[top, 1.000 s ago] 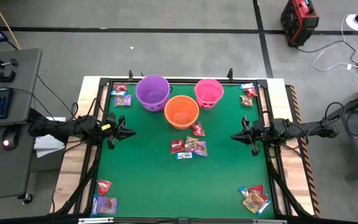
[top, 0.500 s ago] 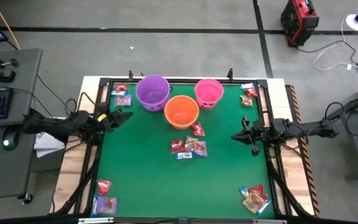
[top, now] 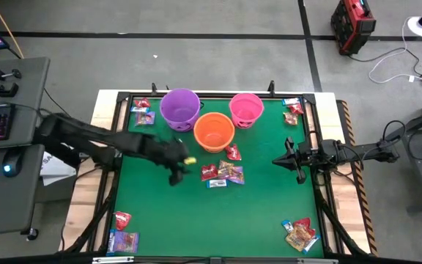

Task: Sort candy by brand, put in halloween buckets
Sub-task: Put the red candy into the purple bucket

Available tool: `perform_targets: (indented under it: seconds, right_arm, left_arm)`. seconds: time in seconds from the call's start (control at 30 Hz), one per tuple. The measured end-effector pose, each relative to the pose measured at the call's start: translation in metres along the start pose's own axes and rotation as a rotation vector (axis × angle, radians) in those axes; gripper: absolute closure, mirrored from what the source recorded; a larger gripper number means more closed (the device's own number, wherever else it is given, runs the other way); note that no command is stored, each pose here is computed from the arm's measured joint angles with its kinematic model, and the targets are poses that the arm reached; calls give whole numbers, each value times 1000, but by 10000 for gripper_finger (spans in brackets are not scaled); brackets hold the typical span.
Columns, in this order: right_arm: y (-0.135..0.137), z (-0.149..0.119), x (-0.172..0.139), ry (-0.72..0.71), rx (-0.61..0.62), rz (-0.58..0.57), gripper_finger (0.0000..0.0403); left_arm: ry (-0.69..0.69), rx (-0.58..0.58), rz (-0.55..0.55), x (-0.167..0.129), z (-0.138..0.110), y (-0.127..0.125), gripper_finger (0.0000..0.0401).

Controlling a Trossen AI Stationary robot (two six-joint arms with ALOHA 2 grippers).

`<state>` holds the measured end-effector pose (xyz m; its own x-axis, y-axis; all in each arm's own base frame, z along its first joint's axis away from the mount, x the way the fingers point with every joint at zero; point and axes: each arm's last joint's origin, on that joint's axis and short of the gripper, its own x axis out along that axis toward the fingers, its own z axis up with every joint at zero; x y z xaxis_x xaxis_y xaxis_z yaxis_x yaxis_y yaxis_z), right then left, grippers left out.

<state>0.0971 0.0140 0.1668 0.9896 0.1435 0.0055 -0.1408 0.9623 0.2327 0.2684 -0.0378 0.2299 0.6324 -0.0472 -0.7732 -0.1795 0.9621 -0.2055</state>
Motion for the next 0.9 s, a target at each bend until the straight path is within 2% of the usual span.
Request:
perform_targets:
  seconds: [0.13, 0.2, 0.33, 0.5, 0.7, 0.8, 0.9]
  right_arm:
    - [0, 0, 0, 0, 0, 0, 402]
    - [0, 0, 0, 0, 0, 1, 402]
    - [0, 0, 0, 0, 0, 0, 402]
    - [0, 0, 0, 0, 0, 0, 402]
    - [0, 0, 0, 0, 0, 0, 402]
    - [0, 0, 0, 0, 0, 0, 402]
    - [0, 0, 0, 1, 0, 0, 402]
  left_arm:
    - [50, 124, 18, 40, -5, -6, 160]
    - [55, 215, 75, 58, -8, -5, 155]
    - [-5, 342, 131, 87, -5, -1, 153]
    - [-6, 367, 127, 116, -9, 7, 153]
    - [33, 357, 142, 132, -16, 14, 155]
    - [46, 347, 140, 131, -17, 12, 186]
    - [77, 336, 111, 117, -17, 9, 271]
